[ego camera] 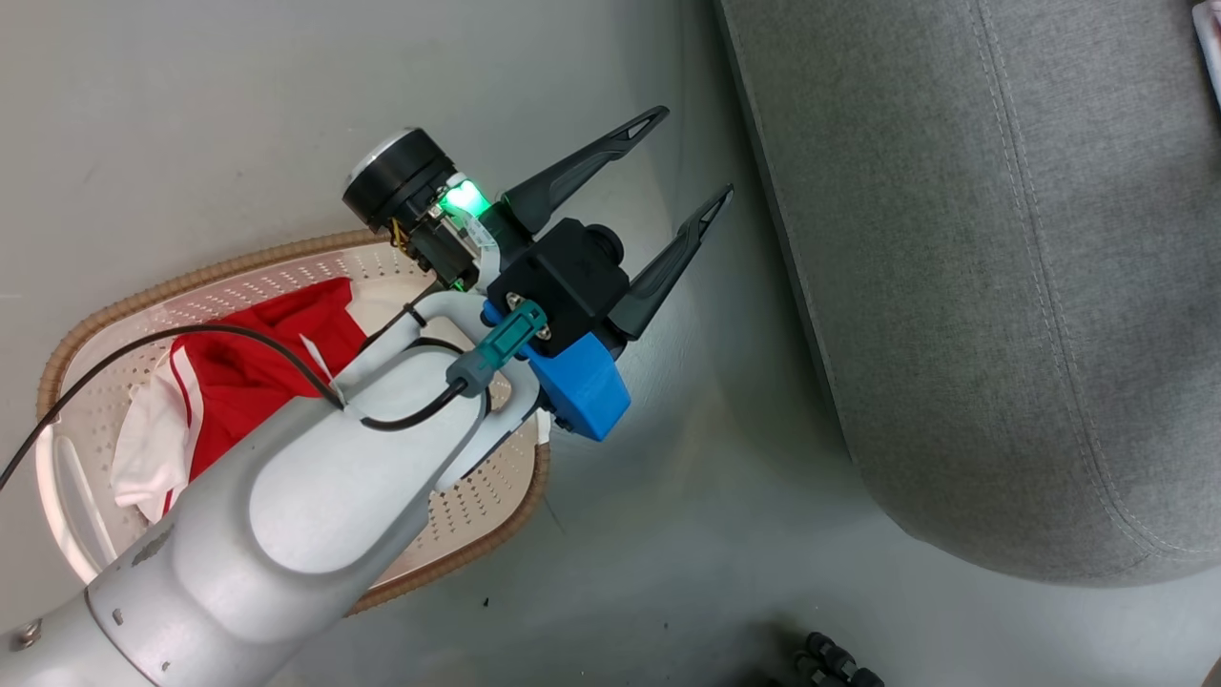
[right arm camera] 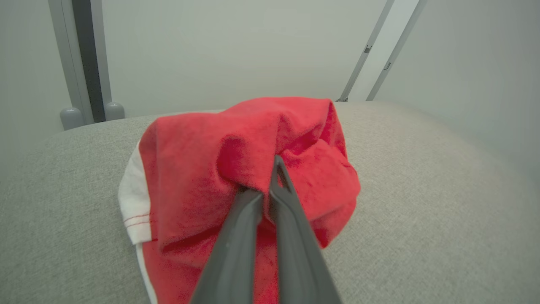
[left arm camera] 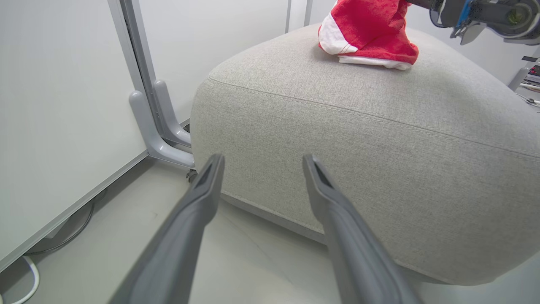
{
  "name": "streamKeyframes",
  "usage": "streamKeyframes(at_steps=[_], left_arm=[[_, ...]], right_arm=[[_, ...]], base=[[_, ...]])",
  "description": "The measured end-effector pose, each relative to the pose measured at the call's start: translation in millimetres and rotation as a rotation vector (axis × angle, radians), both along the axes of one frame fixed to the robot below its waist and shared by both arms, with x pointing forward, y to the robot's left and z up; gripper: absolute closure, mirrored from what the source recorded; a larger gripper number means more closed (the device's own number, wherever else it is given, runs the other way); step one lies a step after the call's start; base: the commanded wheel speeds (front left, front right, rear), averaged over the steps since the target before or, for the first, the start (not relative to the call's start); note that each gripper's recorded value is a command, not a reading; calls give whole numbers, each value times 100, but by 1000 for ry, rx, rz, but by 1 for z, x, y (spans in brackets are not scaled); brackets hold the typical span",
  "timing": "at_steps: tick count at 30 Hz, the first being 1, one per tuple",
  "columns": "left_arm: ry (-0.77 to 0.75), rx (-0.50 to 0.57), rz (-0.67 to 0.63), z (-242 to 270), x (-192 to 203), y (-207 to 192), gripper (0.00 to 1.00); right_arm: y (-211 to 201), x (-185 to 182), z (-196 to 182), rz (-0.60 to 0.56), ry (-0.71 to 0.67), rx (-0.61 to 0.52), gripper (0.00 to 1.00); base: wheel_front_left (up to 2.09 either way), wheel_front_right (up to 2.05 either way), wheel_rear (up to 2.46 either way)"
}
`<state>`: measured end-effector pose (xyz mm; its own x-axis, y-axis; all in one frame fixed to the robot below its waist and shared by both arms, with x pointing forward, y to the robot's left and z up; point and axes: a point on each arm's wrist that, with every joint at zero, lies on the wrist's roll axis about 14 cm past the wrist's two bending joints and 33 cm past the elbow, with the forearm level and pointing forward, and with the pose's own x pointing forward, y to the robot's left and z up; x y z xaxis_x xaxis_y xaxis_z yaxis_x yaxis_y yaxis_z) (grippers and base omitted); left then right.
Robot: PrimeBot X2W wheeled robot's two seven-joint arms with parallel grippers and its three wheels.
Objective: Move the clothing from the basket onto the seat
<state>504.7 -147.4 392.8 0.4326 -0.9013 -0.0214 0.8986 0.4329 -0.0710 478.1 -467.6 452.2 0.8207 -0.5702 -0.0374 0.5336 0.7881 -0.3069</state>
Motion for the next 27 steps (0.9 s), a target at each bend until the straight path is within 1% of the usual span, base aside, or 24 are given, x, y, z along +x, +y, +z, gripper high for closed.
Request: streamKeyframes(at_steps=[5, 7, 12, 15, 19, 24, 27], left_arm=[[-8, -1, 1, 5, -1, -1, 0], [-16, -8, 1, 9, -1, -1, 0], [-28, -25, 13, 23, -6, 0, 0], [-44, -45, 27, 36, -9, 2, 0], [-54, -54, 55, 51, -16, 7, 0], [-71, -77, 135, 76, -20, 24, 0], [-84, -82, 200, 91, -20, 39, 0]], right_arm=[[5, -11, -13, -1, 36, 26, 100], [7, -13, -11, 6, 37, 22, 0], [14, -25, 0, 36, 39, -5, 0], [25, -33, 7, 73, 44, -22, 0], [39, -41, 32, 113, -12, -49, 0], [74, -41, 66, 227, -85, -89, 0], [98, -39, 81, 302, -129, -91, 0]], base=[[0, 0, 0], [0, 0, 0], [0, 0, 0], [0, 0, 0], [0, 0, 0], [0, 0, 0], [0, 0, 0]])
